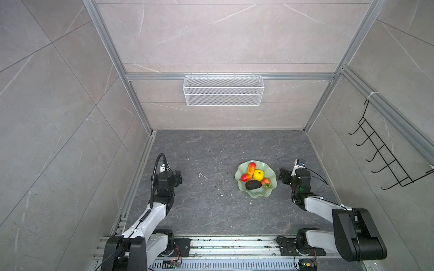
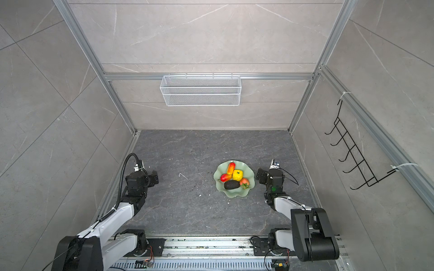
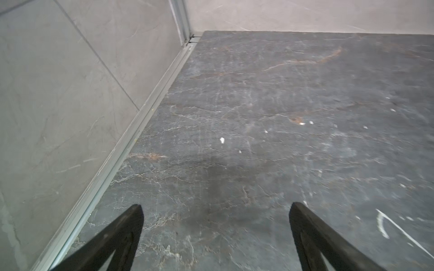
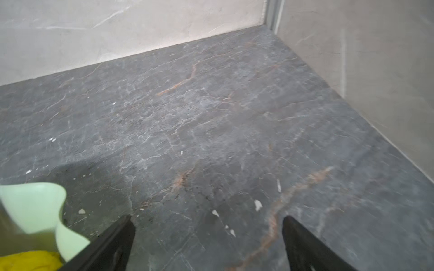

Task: Place and organize the fake fruits in the fruit bowl

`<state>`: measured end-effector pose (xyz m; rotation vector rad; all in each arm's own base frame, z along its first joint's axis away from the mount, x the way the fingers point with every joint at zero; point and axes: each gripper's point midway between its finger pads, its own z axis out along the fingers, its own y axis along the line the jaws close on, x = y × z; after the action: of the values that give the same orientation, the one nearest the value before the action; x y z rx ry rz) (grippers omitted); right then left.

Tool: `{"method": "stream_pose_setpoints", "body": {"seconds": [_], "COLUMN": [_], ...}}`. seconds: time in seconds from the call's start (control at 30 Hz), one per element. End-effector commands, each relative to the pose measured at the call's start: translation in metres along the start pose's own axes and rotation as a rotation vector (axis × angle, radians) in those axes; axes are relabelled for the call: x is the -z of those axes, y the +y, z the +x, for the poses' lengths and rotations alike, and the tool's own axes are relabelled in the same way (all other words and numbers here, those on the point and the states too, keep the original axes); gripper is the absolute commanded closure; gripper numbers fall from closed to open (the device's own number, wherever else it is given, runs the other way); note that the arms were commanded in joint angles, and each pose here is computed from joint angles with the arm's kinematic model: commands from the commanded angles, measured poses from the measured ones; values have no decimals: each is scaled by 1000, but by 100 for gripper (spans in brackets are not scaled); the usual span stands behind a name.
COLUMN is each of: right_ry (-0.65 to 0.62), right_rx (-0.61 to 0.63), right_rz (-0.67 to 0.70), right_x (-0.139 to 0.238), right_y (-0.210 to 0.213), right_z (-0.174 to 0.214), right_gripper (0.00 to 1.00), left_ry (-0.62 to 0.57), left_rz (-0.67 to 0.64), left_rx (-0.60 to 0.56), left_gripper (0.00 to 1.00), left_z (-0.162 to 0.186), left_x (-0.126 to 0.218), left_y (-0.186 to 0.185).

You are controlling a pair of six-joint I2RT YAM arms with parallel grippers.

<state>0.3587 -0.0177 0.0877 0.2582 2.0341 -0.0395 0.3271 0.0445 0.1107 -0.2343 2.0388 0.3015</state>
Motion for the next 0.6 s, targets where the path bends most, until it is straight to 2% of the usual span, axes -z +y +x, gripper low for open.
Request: {"method": "stream_pose_setpoints", "body": {"seconds": [0.0, 0.03, 0.13, 0.2, 0.33, 0.4, 0.57], "right_ry": [-95, -119, -164, -105, -125, -128, -126], "right_rx": [56, 66, 64, 118, 120, 122, 125], "right_rz": [-44, -38, -66, -136, -144, -143, -140], "right_x": [-6, -6, -19, -21, -21, -21, -21], "right_y": [12, 11, 15, 27, 28, 29, 29], "right_z": [-32, -33, -26, -18, -17, -17, -17], "right_gripper": [0, 0, 0, 0, 0, 0, 0], "left_ry": [-123, -142, -85, -47, -68, -106, -87], "left_rz": [3, 14, 101, 160, 237, 244, 246], "left_rx": [112, 116, 113, 54, 24, 19, 15], "left_gripper": [0, 0, 0, 1, 0, 0, 0], "left_z": [-16, -19, -19, -15, -9, -6, -5], "left_x": [-18, -24, -45, -61, -56, -55, -55], "left_y": [11, 11, -4, -22, -35, -37, -38]}}
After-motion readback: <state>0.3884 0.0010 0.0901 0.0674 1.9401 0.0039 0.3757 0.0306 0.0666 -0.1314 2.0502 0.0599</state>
